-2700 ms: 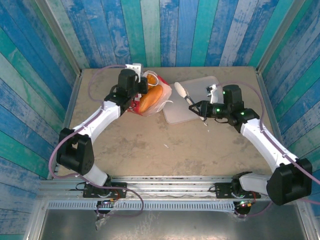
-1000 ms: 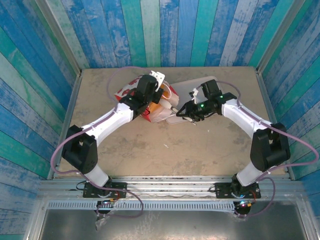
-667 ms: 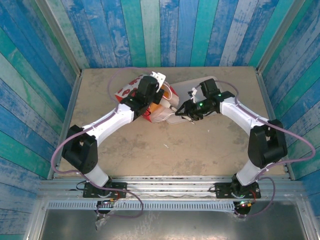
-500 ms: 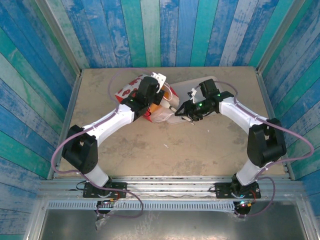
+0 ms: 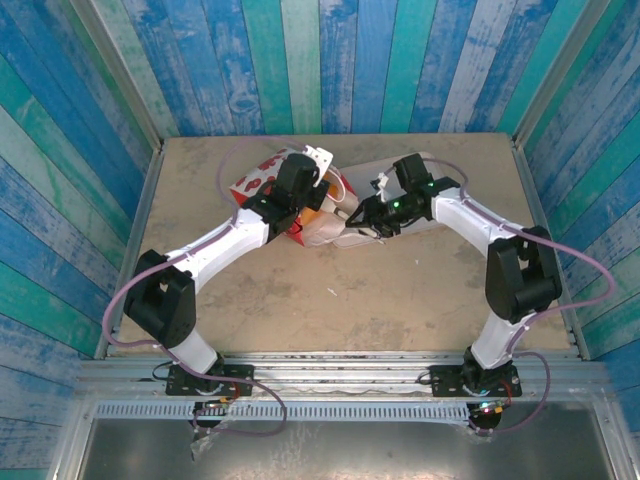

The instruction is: Take the fake bread out of the paper bag

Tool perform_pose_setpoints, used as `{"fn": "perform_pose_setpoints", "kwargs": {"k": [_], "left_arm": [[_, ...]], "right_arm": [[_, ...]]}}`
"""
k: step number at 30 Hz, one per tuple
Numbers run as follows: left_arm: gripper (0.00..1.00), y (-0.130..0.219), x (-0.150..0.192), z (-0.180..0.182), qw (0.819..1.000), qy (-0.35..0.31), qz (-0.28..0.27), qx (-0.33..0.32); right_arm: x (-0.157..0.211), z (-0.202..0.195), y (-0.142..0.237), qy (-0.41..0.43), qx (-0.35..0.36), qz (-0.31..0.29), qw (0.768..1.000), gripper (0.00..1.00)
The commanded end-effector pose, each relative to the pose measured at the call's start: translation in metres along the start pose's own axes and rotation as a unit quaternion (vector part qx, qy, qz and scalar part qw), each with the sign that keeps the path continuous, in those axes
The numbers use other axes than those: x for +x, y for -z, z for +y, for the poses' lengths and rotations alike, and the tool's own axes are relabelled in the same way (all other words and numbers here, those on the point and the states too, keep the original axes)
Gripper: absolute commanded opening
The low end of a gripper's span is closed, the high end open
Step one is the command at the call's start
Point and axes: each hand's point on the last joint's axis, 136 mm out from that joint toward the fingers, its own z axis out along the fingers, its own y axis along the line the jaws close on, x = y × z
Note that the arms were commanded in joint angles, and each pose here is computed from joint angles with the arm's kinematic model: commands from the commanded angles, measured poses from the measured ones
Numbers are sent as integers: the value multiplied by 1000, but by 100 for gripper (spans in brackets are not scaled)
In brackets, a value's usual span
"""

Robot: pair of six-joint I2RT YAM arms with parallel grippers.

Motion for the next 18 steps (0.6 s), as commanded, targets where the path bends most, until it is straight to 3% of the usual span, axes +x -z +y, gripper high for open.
{"fn": "perform_pose_setpoints", "kwargs": {"k": [1, 6, 14, 18], "left_arm": [[0, -9, -6, -9, 1000, 1, -21, 9], [0, -11, -5, -9, 1000, 3, -19, 8], [0, -15, -3, -5, 1000, 14, -14, -5], [0, -17, -2, -2, 1000, 24, -12, -16]], "right_arm": [[-8, 7, 0, 12, -13, 1, 1000, 53], [-11, 5, -2, 15, -7, -2, 1000, 48], [-7, 12, 3, 39, 10, -16, 999, 29], [-1, 20, 8, 54, 14, -24, 998, 25]]}}
